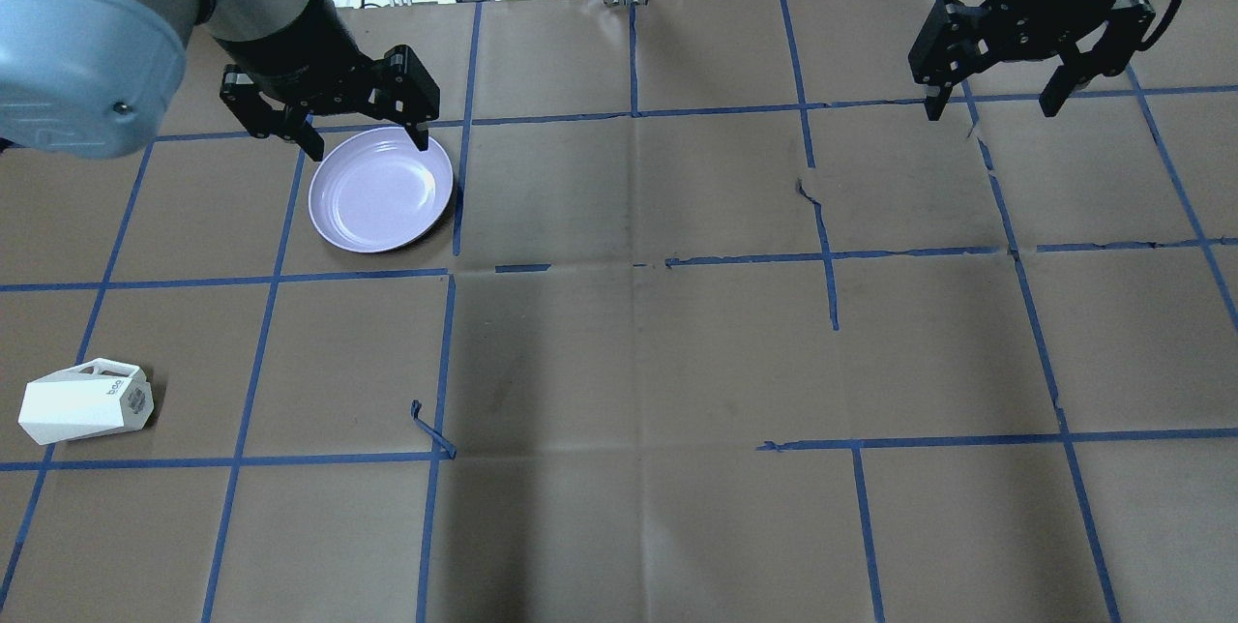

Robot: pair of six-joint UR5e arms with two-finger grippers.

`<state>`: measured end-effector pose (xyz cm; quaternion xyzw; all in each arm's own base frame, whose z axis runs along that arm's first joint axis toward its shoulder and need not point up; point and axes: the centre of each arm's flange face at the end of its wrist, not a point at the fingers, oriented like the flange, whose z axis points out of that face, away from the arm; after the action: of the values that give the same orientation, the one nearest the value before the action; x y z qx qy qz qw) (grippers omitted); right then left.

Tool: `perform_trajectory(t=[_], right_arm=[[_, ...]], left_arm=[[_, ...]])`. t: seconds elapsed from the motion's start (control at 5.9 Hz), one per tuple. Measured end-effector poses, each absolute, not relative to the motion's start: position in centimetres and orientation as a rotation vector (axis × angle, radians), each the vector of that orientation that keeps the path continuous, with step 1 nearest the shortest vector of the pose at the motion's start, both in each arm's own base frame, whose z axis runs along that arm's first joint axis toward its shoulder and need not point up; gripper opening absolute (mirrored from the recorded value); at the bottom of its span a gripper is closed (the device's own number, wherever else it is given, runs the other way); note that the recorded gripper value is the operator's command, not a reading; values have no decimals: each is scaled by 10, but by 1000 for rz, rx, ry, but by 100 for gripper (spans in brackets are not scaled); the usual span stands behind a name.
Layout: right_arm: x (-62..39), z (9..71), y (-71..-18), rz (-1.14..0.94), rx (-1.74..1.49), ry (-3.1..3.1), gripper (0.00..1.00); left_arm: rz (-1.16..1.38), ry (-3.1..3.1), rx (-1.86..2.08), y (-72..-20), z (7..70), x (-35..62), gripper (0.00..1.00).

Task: Flip cup and place on plate
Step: 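Raise the left gripper away from the plate and swing it toward the cup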

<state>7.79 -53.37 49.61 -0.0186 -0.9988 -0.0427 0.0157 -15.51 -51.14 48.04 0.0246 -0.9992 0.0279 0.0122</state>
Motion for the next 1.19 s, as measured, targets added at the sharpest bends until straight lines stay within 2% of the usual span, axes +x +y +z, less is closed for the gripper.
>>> perform_trajectory(t=[0.68,1.19], right_arm=[[78,496,-534,-131,-58,-3107,100],[78,496,-534,-133,-58,-3107,100]], left_arm=[[99,-3128,51,-505,496,-113,99],[27,-3134,-46,-488,506,85,99]])
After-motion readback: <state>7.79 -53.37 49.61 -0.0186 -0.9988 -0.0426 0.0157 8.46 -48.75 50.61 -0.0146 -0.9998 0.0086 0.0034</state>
